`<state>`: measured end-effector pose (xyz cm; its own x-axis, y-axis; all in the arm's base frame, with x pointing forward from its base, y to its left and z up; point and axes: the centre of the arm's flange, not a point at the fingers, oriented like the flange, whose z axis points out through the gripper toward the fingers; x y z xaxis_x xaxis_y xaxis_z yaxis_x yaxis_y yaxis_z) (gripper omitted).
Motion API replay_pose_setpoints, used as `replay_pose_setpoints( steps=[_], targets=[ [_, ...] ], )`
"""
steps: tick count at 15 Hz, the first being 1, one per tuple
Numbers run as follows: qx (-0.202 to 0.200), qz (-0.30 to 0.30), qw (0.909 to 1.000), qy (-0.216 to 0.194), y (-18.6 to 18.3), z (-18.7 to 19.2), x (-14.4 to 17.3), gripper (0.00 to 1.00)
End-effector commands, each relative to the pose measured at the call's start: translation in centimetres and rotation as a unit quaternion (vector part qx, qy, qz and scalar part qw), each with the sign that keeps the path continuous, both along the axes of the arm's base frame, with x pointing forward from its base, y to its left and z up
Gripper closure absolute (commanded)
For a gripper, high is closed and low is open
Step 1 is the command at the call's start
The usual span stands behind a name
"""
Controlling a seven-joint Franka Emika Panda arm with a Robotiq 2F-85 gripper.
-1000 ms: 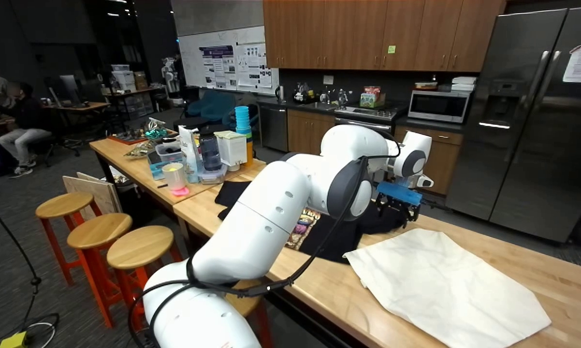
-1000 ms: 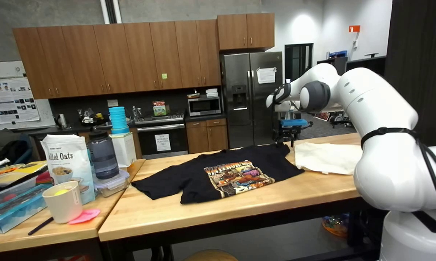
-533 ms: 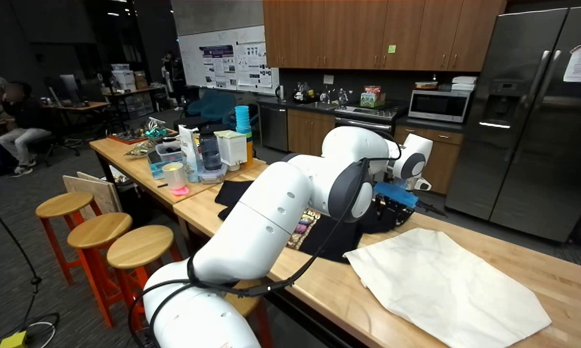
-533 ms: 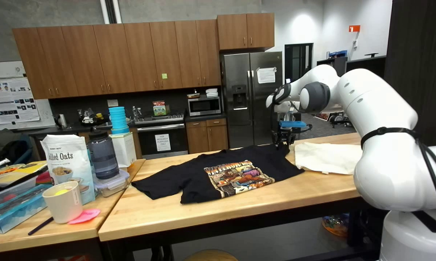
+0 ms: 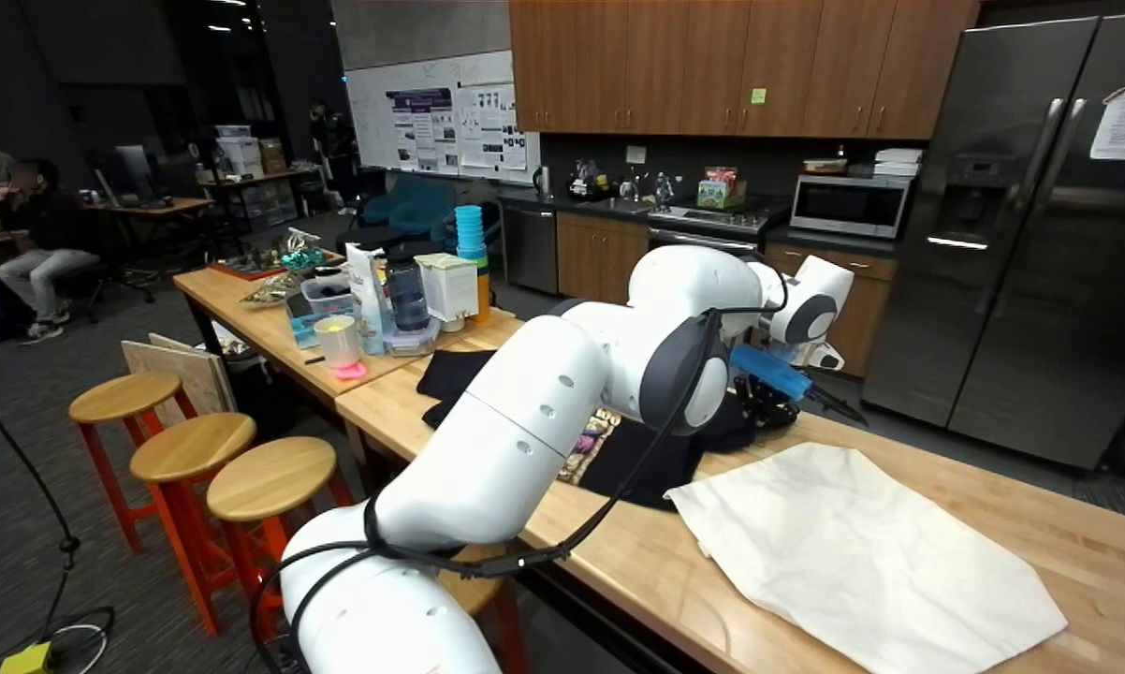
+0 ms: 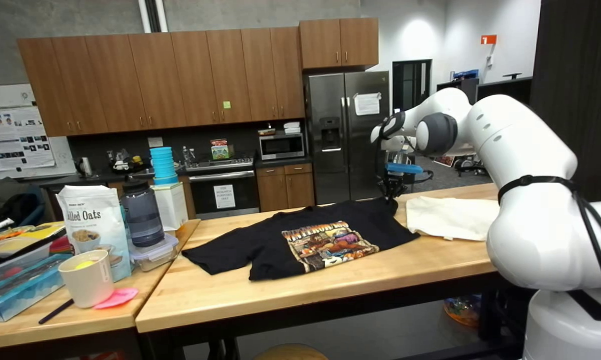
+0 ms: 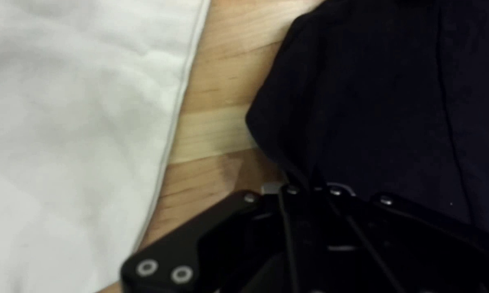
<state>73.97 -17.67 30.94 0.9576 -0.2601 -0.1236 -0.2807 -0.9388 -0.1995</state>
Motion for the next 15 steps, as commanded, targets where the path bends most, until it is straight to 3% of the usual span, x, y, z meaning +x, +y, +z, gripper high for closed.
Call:
replay_pose_setpoints(
  steps=[1,7,11,15],
  targets=[
    [0.016,-0.039,0.9987,-0.03,-1.7,4.1,0.5,0.99],
    [0.053,-0.028,0.9908,-0.122,0.8,11.4,1.4,0.99],
    [0.086,0.049,0.9806,-0.169,6.8,15.3,2.0,0.99],
    [0.119,0.16,0.9622,-0.186,15.3,18.4,0.7,0.99]
  ],
)
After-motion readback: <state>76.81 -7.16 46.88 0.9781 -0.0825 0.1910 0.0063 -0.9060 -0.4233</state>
